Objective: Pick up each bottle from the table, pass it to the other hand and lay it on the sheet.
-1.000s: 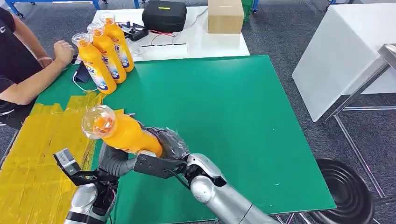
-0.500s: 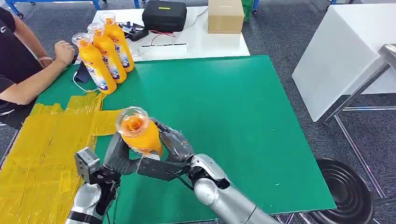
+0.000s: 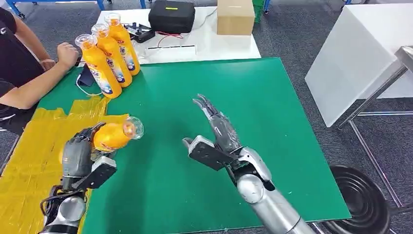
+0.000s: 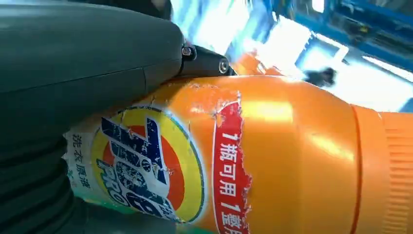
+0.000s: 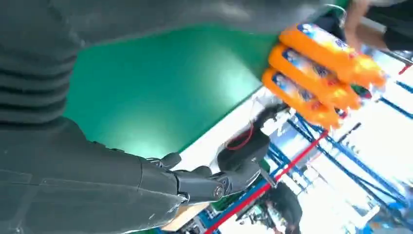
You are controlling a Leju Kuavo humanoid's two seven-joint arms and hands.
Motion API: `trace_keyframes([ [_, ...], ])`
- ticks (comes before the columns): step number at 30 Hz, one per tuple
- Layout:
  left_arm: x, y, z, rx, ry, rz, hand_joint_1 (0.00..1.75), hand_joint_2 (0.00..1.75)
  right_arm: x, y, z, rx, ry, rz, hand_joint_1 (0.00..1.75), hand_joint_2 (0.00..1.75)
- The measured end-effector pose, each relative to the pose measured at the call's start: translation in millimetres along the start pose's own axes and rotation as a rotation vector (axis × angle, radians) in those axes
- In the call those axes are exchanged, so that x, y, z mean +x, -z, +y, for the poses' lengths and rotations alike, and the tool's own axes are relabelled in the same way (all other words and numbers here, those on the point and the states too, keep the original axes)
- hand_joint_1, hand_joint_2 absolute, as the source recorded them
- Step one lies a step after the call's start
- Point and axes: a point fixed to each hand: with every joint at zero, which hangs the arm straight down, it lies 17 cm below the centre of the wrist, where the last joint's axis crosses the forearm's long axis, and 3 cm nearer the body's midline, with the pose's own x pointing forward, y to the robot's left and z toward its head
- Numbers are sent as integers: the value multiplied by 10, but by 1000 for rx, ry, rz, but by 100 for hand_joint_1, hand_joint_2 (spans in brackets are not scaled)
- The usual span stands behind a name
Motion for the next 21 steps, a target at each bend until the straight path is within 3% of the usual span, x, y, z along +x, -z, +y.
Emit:
trace_keyframes([
  [2, -162, -98, -80, -29, 151, 9, 175, 175, -3, -27, -57, -7, -4, -3, 0, 0],
  [8, -496, -330, -361, -145, 348, 23, 175, 175, 0, -61, -134, -13, -12, -10, 0, 0],
  [13, -516, -343, -374, -151, 356, 23, 175, 175, 0, -62, -136, -13, -12, -11, 0, 0],
  [15, -641, -506, -603, -237, 399, 15, 175, 175, -6, -71, -150, -12, -14, -11, 0, 0],
  [16, -727, -607, -771, -302, 413, 9, 7, 175, -15, -77, -151, -7, -11, -11, 0, 0],
  [17, -745, -593, -810, -317, 415, 6, 0, 175, -8, -71, -150, -3, -7, -13, 0, 0],
  [21, -829, -534, -888, -347, 416, 7, 0, 175, 33, -31, -167, 3, -7, -21, 0, 0],
])
